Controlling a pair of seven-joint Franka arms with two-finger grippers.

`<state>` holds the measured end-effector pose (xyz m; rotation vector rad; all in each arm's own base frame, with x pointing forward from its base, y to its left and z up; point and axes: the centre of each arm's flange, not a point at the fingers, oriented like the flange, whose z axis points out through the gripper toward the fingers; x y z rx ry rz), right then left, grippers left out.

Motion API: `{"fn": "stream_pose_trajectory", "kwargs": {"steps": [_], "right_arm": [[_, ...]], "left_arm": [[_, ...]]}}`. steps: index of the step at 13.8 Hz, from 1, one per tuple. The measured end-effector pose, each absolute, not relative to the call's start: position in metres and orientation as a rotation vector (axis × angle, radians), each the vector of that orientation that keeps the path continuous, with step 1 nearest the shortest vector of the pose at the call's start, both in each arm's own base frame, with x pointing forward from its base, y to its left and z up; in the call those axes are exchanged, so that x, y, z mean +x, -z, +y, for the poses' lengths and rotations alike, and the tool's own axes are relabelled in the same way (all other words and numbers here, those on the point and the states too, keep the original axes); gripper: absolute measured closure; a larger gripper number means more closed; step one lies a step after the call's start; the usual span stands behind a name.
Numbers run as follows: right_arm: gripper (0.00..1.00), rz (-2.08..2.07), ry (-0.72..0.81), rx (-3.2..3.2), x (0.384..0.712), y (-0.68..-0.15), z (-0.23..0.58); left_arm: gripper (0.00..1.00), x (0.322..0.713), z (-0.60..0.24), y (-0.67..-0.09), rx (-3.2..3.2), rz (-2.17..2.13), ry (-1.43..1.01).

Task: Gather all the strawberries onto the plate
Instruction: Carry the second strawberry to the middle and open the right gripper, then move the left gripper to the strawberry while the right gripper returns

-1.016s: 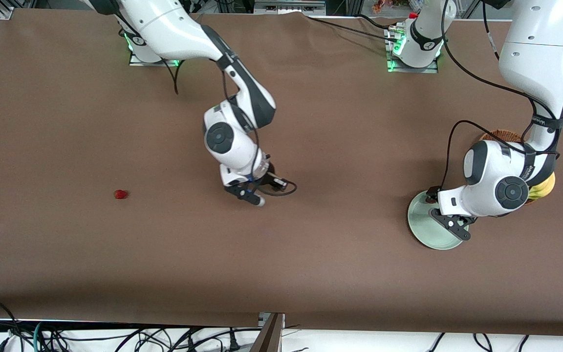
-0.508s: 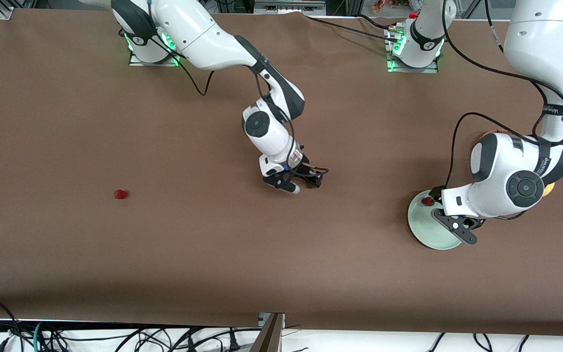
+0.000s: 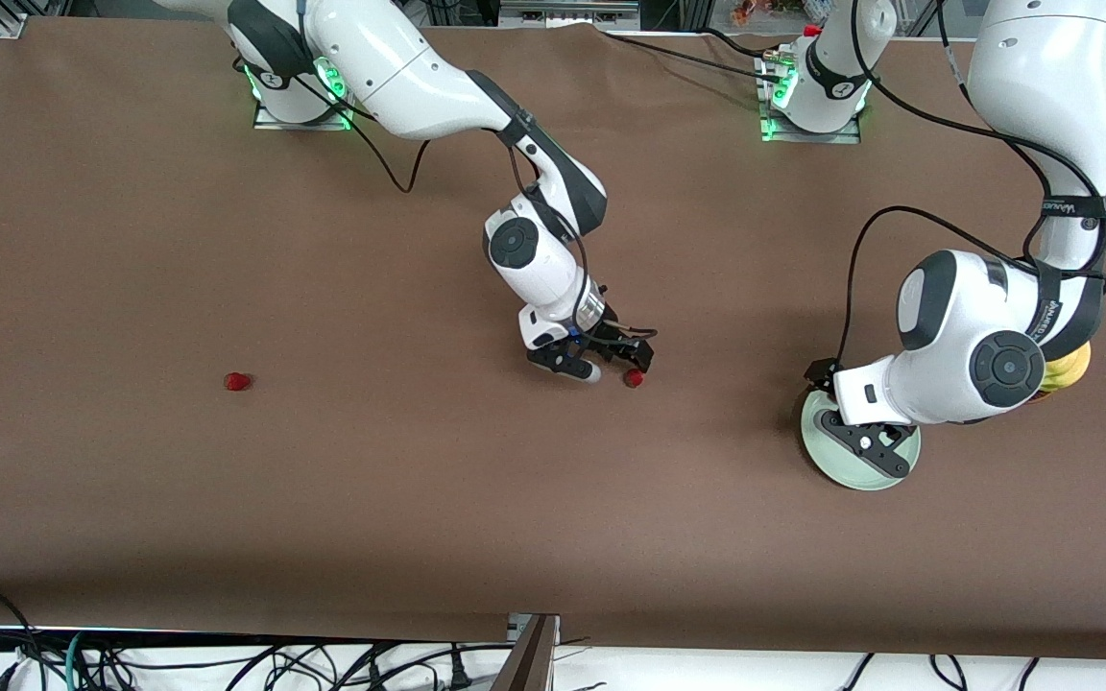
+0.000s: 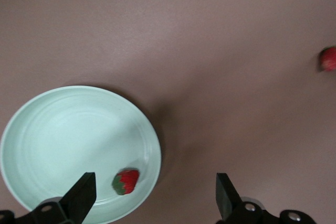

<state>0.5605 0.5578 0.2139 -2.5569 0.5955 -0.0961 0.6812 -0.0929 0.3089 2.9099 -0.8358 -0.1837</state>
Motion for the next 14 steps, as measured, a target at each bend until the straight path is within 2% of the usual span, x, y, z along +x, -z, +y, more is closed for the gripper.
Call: {"fn": "stream_pose_trajectory", "kwargs": {"steps": [1,5,7,10,14], "right_arm": [[0.00,0.566,0.071,-2.591,0.576,-0.231,0.544],[0.00,0.319,-0.109,-2.752,0.637,-0.303,0.440],[0.00,0.259,-0.184,-2.824,0.659,-0.320,0.380],[0.00,0.169,-0.329,-2.957,0.678,-0.323,0.286],[0.00,0.044,-0.504,-3.087,0.683,-0.298,0.173]], "left_arm": [[0.00,0.681,-0.094,-0.307,2.908,-0.800,0.190],[0.00,0.672,-0.137,-0.303,2.931,-0.661,0.231],[0.00,0.663,-0.174,-0.300,2.953,-0.592,0.253],[0.00,0.652,-0.218,-0.291,2.974,-0.537,0.252],[0.00,0.637,-0.272,-0.254,2.991,-0.452,0.146]]}}
